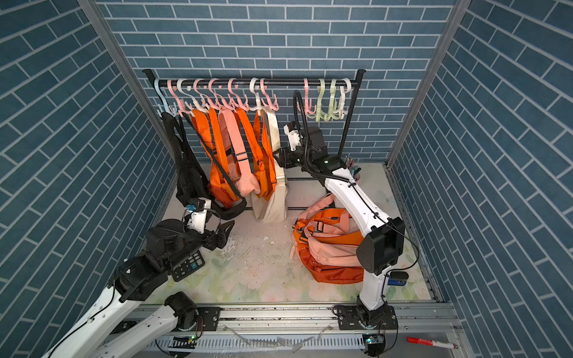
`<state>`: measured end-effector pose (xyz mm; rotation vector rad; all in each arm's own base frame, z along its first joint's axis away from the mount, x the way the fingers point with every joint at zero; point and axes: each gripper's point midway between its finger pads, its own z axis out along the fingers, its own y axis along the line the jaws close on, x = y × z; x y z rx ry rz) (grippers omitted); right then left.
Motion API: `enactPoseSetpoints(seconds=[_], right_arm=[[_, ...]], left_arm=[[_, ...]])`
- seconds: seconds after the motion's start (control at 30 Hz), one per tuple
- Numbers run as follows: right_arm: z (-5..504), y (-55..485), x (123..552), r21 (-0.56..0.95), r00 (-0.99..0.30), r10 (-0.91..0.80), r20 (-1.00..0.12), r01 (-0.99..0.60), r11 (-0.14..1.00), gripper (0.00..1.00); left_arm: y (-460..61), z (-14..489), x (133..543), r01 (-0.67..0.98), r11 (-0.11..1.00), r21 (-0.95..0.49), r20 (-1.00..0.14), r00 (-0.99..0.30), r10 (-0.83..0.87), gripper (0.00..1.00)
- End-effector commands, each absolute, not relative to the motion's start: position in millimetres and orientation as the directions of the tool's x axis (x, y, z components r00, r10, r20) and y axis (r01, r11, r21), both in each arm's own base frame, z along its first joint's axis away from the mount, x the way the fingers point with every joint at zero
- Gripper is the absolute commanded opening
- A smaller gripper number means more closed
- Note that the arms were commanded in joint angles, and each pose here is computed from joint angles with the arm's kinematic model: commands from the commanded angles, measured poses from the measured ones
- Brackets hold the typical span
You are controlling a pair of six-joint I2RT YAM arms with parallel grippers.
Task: Take the bag off the hook
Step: Pick up the bag from the hook.
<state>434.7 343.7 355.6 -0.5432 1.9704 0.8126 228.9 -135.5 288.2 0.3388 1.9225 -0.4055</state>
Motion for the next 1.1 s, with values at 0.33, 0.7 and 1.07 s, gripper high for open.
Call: enactPoseSetpoints(seconds=[0.33,0.7,1.07], right_arm=[[350.6,348.7,446.0,0.281,-0.487,-0.089,-0.869,-0.634,0.72,0.08],[362.3,336.7,434.2,0.263,-0.469,-0.089,-0.879,-0.632,0.729,0.0],[383.7,304.8,416.0,0.188,-0.421,-0.115,-0.9,-0.612,0.768,0.0]], left_arm=[[-133.3,288.6,230.9,0.409,0.905,-0.121,-0.931,-0.362,0.039,0.9],[-132.6,287.9,232.0,0.403,0.907,-0.119,-0.932,-0.362,0.038,0.9],[-145.9,296.8,243.1,0.419,0.895,-0.151,-0.931,-0.366,0.014,0.9]])
